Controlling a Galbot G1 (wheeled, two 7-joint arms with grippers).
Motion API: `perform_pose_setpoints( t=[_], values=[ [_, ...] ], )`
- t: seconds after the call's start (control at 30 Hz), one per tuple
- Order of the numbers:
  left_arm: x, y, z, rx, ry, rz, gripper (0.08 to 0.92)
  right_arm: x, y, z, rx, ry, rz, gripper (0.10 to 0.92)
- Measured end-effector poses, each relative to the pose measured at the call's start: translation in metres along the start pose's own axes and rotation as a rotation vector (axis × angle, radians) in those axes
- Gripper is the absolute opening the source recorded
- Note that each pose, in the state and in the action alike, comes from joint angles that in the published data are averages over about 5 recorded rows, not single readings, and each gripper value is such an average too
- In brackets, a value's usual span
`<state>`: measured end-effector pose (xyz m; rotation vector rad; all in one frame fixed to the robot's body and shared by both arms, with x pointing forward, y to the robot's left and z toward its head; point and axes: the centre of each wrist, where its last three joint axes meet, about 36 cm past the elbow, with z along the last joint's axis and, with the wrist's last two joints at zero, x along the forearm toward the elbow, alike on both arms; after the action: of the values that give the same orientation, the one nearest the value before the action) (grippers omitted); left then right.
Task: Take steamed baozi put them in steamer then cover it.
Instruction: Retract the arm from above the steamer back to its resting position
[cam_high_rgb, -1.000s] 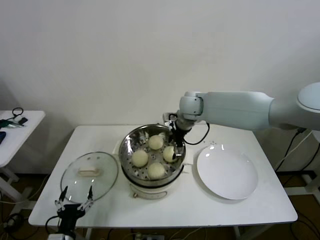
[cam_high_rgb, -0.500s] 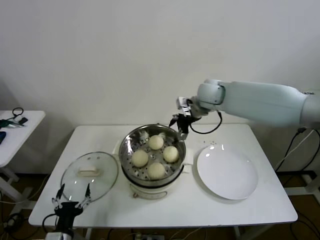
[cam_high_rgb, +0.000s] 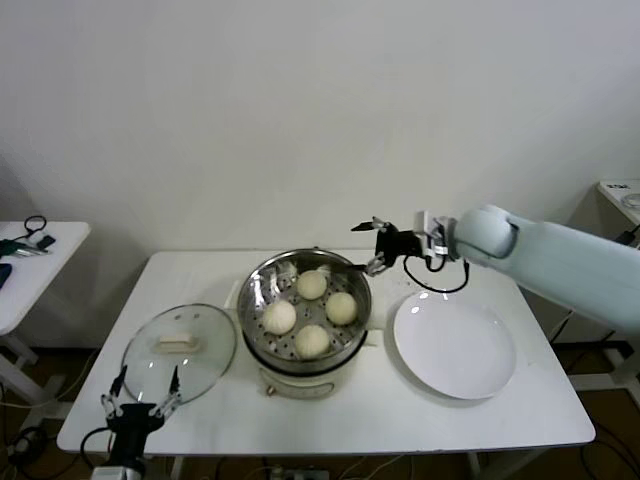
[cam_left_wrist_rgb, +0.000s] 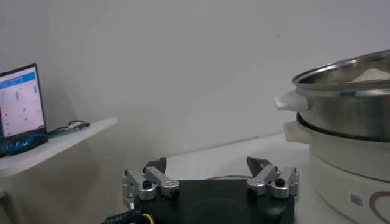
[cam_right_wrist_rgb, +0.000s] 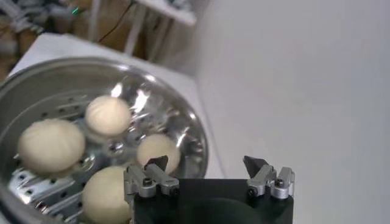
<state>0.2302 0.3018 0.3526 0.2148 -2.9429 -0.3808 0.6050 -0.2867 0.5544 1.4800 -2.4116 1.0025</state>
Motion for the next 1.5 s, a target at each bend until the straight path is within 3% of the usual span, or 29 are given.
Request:
perform_pose_setpoints(
  t=[0.37,0.63,0.87,1.1,1.27,1.5],
  values=[
    [0.001,-0.003,-0.011,-0.042,0.000,0.006,0.823,0.023,0.059,0.054,-0.173,-0.170,0.253,0.823],
    [-0.003,0.005,-0.021,-0.176,-0.011,0.011,0.823,0.037,0.110,0.082,-0.303,-0.226,0.406,0.823],
    [-0.004,0.016,-0.027,-0.474,-0.018,0.008,0.823,0.055,0.158,0.100,-0.402,-0.217,0.532,0.823],
    [-0.007,0.015,-0.023,-0.848,0.032,0.019,0.823,0.075,0.202,0.118,-0.494,-0.190,0.648,0.823],
    [-0.019,0.009,-0.013,-1.058,0.040,0.025,0.823,0.088,0.230,0.132,-0.545,-0.162,0.706,0.823],
    [-0.047,0.002,0.006,-1.242,0.018,0.020,0.823,0.096,0.256,0.147,-0.588,-0.118,0.744,0.823]
  ],
)
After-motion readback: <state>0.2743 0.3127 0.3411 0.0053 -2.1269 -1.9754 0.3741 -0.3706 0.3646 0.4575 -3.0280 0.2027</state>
